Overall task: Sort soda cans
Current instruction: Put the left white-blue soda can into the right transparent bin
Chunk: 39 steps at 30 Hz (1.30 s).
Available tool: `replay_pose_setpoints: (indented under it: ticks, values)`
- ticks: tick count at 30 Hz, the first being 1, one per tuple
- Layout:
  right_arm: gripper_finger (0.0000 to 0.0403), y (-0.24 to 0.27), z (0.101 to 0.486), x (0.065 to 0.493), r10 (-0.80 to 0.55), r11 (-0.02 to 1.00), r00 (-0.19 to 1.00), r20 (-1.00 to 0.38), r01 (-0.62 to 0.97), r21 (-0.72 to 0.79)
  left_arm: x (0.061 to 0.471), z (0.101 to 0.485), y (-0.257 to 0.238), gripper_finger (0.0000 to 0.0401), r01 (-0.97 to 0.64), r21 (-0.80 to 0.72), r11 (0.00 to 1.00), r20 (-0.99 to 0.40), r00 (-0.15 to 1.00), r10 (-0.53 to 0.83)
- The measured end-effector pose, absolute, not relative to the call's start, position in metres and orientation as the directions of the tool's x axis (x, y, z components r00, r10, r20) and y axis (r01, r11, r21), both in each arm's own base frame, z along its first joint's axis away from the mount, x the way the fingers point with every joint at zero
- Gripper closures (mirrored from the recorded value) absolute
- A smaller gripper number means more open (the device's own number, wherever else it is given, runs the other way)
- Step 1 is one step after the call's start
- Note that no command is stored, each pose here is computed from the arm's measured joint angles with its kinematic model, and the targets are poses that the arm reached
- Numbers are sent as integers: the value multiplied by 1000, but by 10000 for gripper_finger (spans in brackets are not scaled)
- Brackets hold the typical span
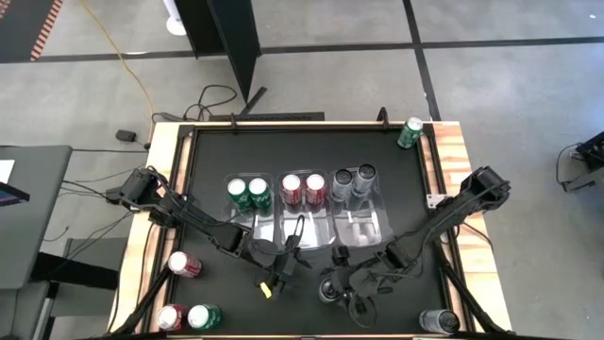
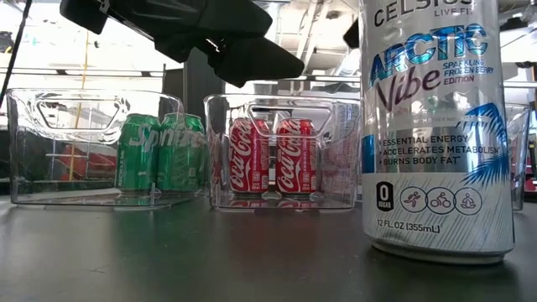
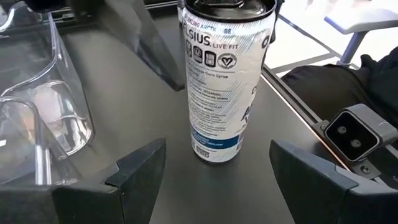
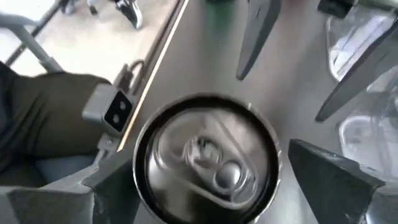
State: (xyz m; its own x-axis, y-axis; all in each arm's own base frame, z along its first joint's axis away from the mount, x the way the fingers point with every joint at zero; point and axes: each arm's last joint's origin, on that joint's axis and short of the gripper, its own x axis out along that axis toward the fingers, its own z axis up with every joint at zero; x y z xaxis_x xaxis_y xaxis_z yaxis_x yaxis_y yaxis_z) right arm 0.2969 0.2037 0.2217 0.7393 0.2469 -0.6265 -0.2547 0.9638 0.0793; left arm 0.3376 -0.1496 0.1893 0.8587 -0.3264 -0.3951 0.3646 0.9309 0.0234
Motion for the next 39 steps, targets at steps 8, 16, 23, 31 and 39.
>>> replay_pose_setpoints:
  ticks: [8,16,23,31,39]
  values:
    - [86,204,212,303,274,958,716,-642,-262,116,338,189,-149,120,360,25,933,-396,860,-321]
    - [166,203,211,305,276,958,721,-636,-262,118,337,189,-149,120,358,23,933,-403,858,-319]
    - [166,204,215,306,273,956,715,-643,-278,96,337,188,-149,120,357,24,934,-404,858,-318]
    - [166,204,259,302,182,960,716,-674,-276,-34,337,188,-149,120,357,23,934,-407,857,-317]
    - [166,188,317,266,-1,969,771,-636,-155,-190,337,187,-149,120,354,17,935,-416,853,-316]
